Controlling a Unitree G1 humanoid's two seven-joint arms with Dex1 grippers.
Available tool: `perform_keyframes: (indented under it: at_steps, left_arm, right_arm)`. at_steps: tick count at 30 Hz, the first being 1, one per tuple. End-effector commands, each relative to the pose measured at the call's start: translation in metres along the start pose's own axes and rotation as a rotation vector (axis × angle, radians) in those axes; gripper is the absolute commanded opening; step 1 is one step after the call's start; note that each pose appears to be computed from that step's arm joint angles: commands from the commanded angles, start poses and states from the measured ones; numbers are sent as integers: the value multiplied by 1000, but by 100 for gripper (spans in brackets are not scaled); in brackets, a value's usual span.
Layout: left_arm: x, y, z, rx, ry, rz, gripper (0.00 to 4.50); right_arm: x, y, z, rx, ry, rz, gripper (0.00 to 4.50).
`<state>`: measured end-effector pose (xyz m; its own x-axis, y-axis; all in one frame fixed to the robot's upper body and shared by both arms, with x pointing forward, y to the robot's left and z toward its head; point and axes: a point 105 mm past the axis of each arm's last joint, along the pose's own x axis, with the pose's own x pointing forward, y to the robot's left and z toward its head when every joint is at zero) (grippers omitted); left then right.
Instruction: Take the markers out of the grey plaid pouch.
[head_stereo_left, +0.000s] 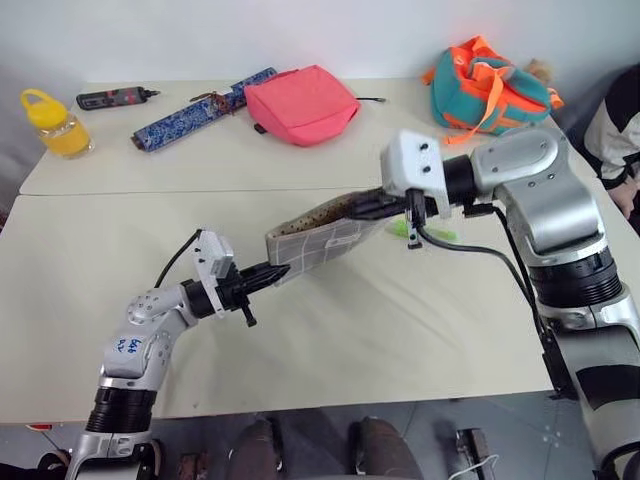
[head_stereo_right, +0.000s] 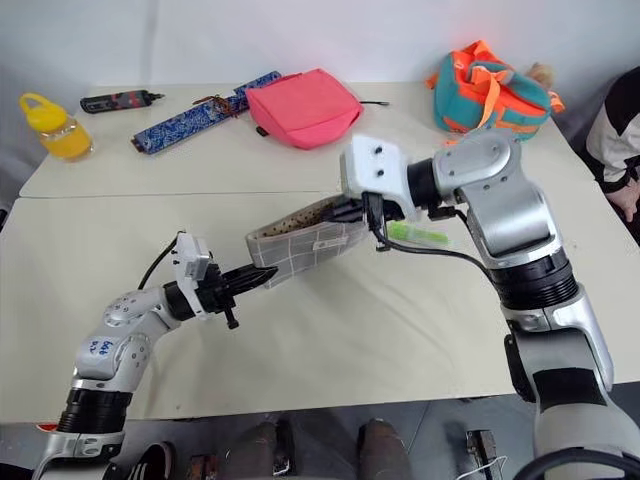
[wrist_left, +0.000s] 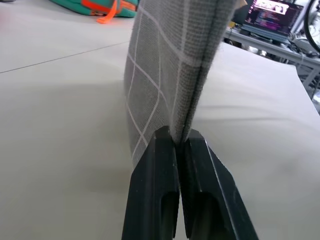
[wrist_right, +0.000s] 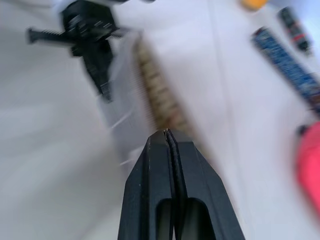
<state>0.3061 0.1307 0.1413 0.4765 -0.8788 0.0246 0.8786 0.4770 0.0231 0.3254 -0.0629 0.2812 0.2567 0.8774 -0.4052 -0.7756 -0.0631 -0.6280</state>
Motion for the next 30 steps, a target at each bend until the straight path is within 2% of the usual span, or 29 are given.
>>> perform_keyframes:
  at_steps: [1,4,6,8,13,18,22,25,28,30]
  left_arm:
    - [2,-5,9,38,-27,-31,0]
    - [3,-6,8,39,-26,-31,0]
    - [4,-6,8,36,-29,-29,0]
    - [4,-7,7,32,-30,-29,0]
    - [5,-11,4,27,-26,-36,0]
    - [7,-12,5,8,-37,-45,0]
    - [7,-12,4,14,-25,-40,0]
    - [6,-12,3,12,-23,-38,0]
    - [7,-13,3,12,-23,-46,0]
    - [8,-15,2,11,-20,-56,0]
  right_arm:
    - [-3,-8,-15,-54,80,-53,5]
    - [2,-7,-25,-53,104,-55,5]
    - [4,-1,-37,-71,158,-24,42]
    - [5,2,-41,-71,171,-9,98]
    - [7,6,-30,-54,119,19,266]
    - [14,17,-32,-58,121,71,266]
    - [11,12,-24,-83,82,42,266]
    - [7,10,-29,-74,106,33,210]
    - [12,16,-39,-104,159,57,111]
    - [19,22,-43,-99,178,86,111]
